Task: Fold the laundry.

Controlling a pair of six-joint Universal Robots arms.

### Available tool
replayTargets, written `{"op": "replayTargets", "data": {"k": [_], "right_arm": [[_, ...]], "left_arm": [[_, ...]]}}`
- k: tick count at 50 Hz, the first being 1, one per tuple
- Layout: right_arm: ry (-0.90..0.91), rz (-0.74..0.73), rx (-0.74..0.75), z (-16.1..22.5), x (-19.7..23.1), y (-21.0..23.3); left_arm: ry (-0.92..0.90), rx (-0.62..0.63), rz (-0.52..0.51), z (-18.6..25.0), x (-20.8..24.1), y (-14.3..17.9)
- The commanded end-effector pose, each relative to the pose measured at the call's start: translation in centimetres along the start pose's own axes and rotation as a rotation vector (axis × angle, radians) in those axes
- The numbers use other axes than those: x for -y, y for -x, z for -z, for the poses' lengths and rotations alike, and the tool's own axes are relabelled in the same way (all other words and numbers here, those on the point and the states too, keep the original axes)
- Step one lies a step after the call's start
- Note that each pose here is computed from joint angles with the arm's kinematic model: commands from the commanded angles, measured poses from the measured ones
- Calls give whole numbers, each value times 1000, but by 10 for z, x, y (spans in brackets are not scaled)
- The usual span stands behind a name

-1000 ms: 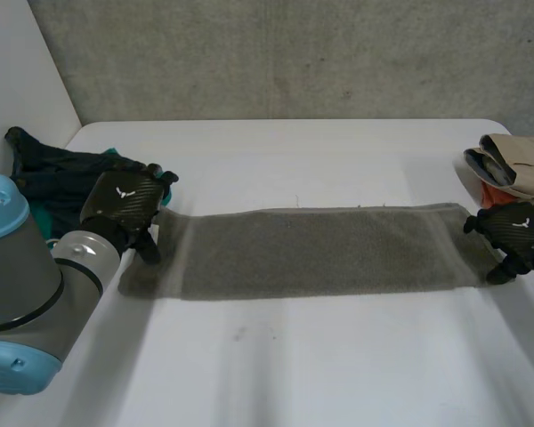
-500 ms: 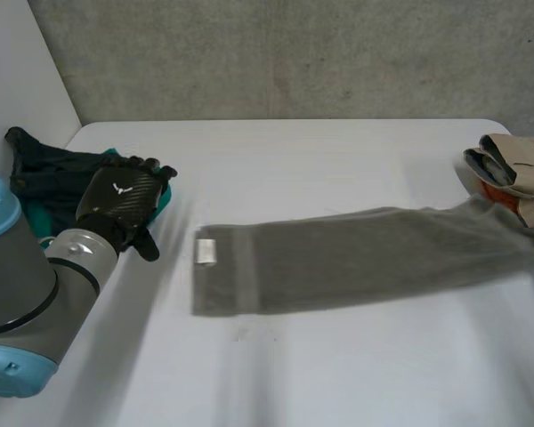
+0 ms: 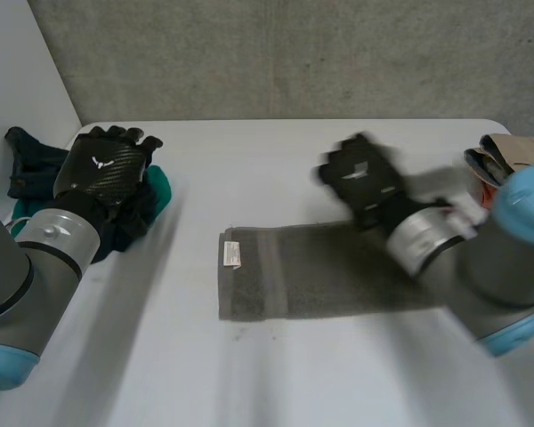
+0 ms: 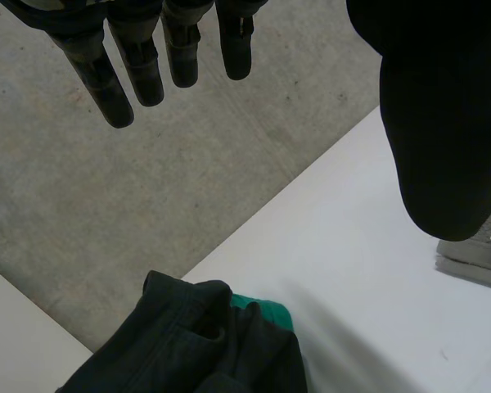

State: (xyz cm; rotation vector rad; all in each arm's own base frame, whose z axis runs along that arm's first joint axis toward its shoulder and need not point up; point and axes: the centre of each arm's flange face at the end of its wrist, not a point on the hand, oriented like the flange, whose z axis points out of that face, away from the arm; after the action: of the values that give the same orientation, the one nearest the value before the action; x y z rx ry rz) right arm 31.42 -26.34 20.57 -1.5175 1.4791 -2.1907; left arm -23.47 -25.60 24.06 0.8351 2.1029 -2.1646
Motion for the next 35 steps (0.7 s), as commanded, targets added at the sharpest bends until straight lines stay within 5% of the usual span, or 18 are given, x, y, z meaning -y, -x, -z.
{"op": "replayTargets", "data": {"k": [1,11,18,24,35], "right_arm": [[-205,-13,257,-8,30,113],[-11,-77,309,9,10,130],[175,-190,89,25,0,51],[365,-289,37,48,-44,32],[571,-187,-30,64,-103,13]], "left_arm": [[5,-1,1,0,-1,-1],[-11,-31,-2,-7,-1,-13],[-103,-104,-3,-10,22,-42],[-119,-156,-5,-11,25,-62],[-111,-207,-10,-8,18,-83]]}}
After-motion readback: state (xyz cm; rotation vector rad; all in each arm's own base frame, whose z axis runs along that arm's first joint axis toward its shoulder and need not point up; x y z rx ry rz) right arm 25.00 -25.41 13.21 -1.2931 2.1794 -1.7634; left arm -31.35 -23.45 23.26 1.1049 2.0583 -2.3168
